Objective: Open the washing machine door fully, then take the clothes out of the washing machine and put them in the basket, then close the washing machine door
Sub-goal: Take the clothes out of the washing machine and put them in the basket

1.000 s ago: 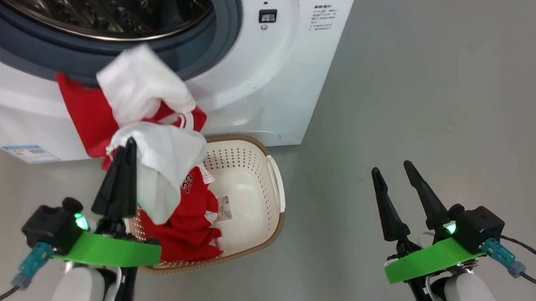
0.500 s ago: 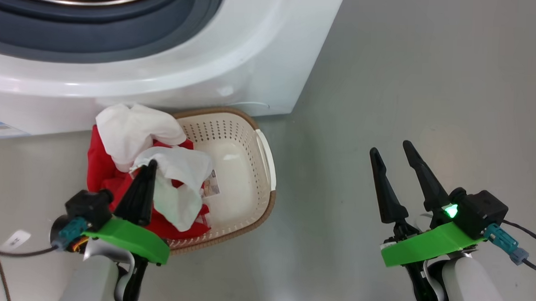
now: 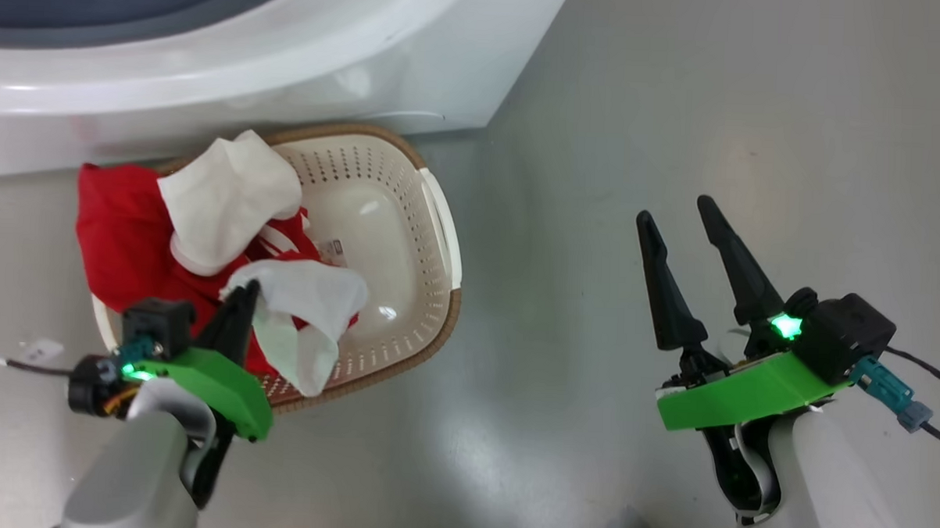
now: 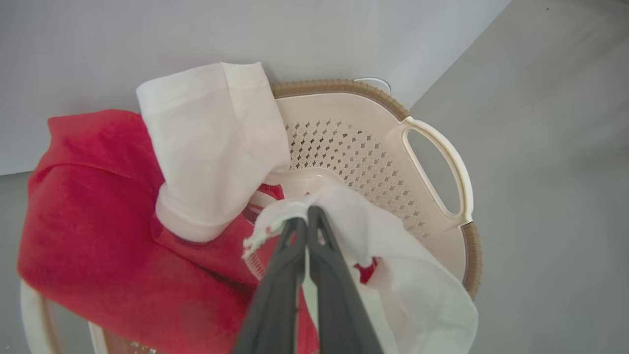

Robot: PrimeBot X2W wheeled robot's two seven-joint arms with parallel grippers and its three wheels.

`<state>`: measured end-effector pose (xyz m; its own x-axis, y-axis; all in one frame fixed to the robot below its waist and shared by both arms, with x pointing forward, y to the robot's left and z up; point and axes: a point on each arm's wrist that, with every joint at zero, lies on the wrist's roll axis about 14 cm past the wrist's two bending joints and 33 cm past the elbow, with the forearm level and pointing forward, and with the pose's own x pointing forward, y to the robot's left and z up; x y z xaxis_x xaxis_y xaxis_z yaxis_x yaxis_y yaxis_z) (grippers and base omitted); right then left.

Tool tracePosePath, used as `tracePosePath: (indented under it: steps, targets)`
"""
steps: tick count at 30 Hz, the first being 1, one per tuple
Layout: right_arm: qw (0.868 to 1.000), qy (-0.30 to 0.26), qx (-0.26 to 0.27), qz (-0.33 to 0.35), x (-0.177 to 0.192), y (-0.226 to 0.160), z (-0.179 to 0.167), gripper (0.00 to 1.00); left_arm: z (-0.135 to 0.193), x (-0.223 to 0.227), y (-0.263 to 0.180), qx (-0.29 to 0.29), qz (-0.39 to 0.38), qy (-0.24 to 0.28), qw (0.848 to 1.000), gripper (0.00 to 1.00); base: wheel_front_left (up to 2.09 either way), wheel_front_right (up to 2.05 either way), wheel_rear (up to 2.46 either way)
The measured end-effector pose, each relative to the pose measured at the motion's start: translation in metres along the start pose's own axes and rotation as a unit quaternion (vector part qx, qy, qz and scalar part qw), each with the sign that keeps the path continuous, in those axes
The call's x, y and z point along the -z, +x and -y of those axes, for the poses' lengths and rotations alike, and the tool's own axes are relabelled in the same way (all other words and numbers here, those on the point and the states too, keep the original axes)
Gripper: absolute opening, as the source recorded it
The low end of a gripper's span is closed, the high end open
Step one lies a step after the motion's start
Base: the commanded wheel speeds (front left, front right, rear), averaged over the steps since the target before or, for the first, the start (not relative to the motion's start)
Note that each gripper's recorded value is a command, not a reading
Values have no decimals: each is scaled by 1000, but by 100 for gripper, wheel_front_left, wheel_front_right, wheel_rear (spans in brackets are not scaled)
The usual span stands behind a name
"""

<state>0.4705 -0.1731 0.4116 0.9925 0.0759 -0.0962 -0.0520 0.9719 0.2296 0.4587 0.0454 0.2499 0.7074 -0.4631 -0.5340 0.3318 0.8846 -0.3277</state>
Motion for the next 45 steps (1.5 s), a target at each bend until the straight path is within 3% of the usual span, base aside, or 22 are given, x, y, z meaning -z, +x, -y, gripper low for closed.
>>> tracePosePath:
  steps: [12,13,15,16,17,18,30,45]
  targets:
    - [1000,0,5,-20,23,15,10,100,-34,27,38,-22,-57,8,998,0,0,0,0]
    - [1000,-1,5,-22,25,16,11,100,-34,29,40,-22,-61,9,998,16,0,0,0]
    - [1000,-2,6,-26,29,17,12,100,-35,32,45,-22,-65,7,998,60,0,0,0]
    - [1000,-2,7,-28,31,16,13,100,-35,33,47,-21,-67,7,998,91,0,0,0]
    - [1000,-2,8,-30,32,16,13,100,-35,33,49,-20,-68,7,997,91,0,0,0]
    - [999,-3,9,-31,33,16,14,100,-35,34,50,-20,-69,7,997,100,0,0,0]
    - [1000,-3,3,-24,28,20,11,100,-38,28,50,-26,-65,4,998,100,0,0,0]
    - [1000,-5,-15,1,3,15,-6,100,-36,-34,24,-43,23,-18,999,100,0,0,0]
